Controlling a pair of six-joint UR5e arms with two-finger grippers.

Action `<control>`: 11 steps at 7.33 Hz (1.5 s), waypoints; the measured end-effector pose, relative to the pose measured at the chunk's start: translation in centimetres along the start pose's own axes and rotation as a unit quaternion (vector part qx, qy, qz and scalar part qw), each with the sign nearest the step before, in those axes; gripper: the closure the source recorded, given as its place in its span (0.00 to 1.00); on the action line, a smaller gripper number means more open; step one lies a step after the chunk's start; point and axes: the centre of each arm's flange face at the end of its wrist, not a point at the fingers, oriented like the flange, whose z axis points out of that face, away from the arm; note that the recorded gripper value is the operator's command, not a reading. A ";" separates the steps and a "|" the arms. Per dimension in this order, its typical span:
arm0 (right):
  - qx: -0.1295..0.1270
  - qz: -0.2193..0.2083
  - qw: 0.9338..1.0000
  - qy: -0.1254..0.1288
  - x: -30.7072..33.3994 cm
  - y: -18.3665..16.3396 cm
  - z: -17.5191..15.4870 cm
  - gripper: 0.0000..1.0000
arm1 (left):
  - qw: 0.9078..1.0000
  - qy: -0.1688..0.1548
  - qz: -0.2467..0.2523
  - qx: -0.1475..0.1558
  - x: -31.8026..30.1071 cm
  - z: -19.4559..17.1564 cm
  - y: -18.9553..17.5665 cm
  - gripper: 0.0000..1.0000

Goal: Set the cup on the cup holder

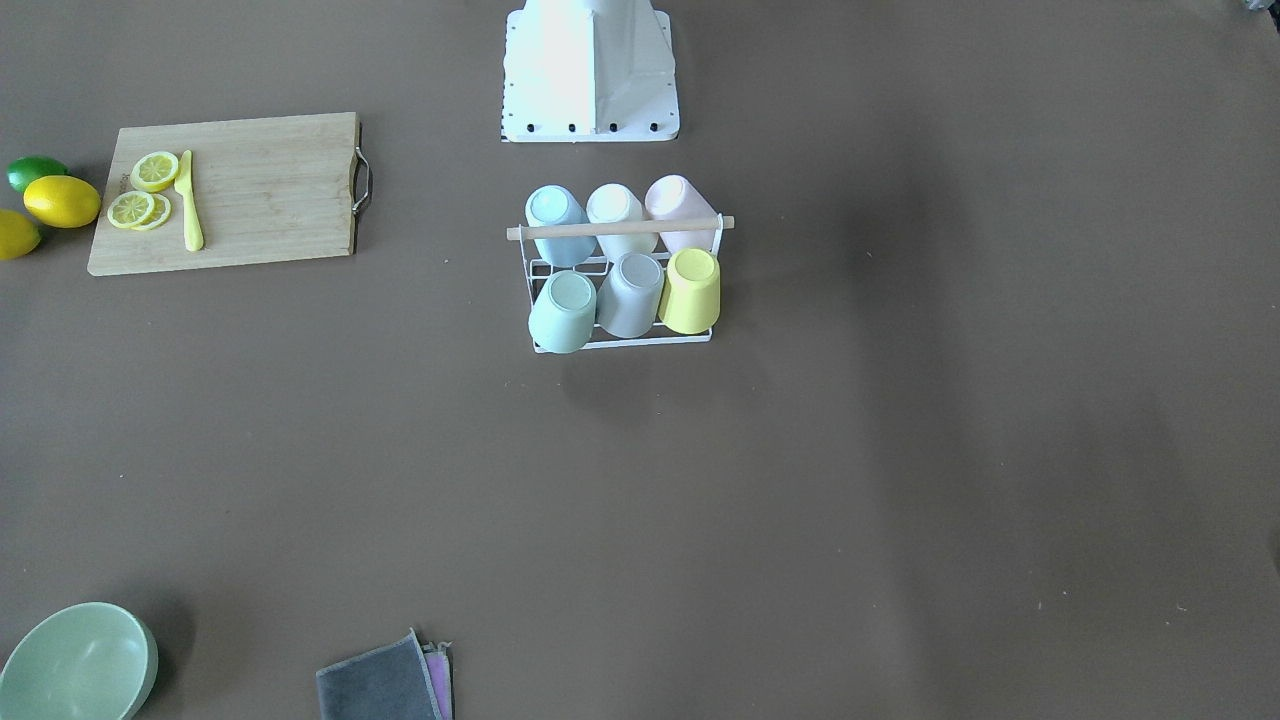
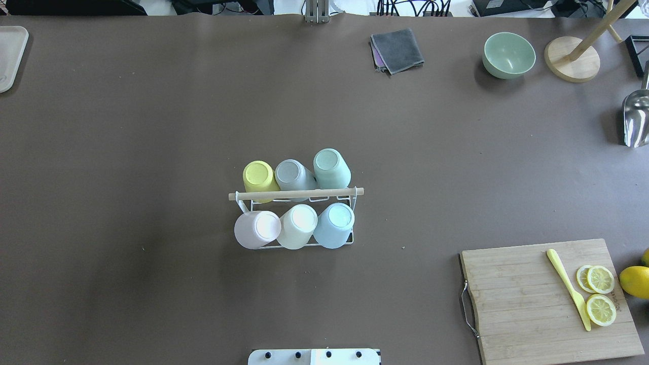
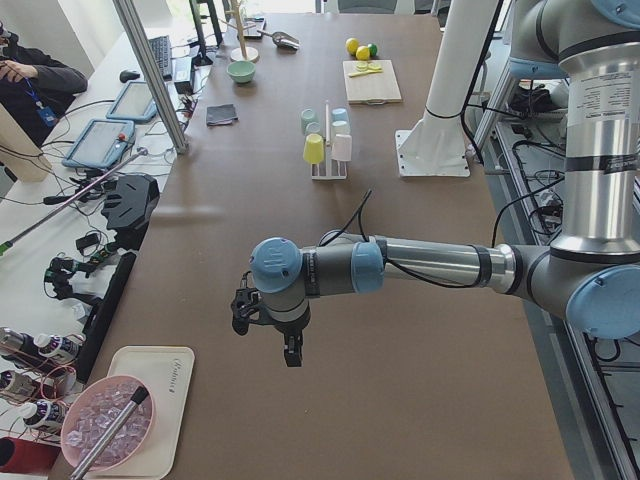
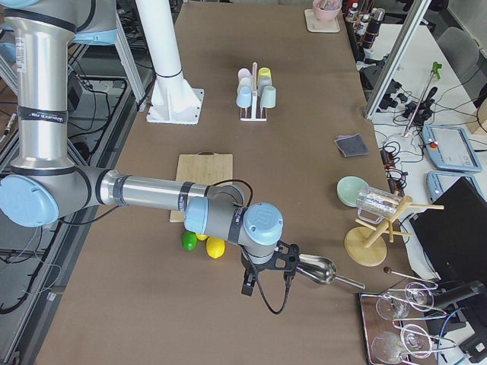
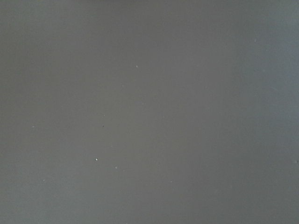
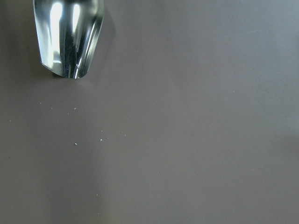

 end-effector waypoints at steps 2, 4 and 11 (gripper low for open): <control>0.002 -0.002 1.000 0.000 -0.2 -0.2 -0.2 0.00 | 1.000 0.002 -0.005 -0.001 -0.8 0.6 0.9 0.01; 0.003 -0.002 1.000 0.000 -0.3 -0.4 -0.3 0.00 | 1.000 0.004 -0.011 -0.006 -2.0 1.9 3.1 0.01; 0.003 -0.002 1.000 0.000 -0.3 -0.5 -0.3 0.00 | 0.999 0.002 0.034 0.036 -0.4 0.5 2.0 0.01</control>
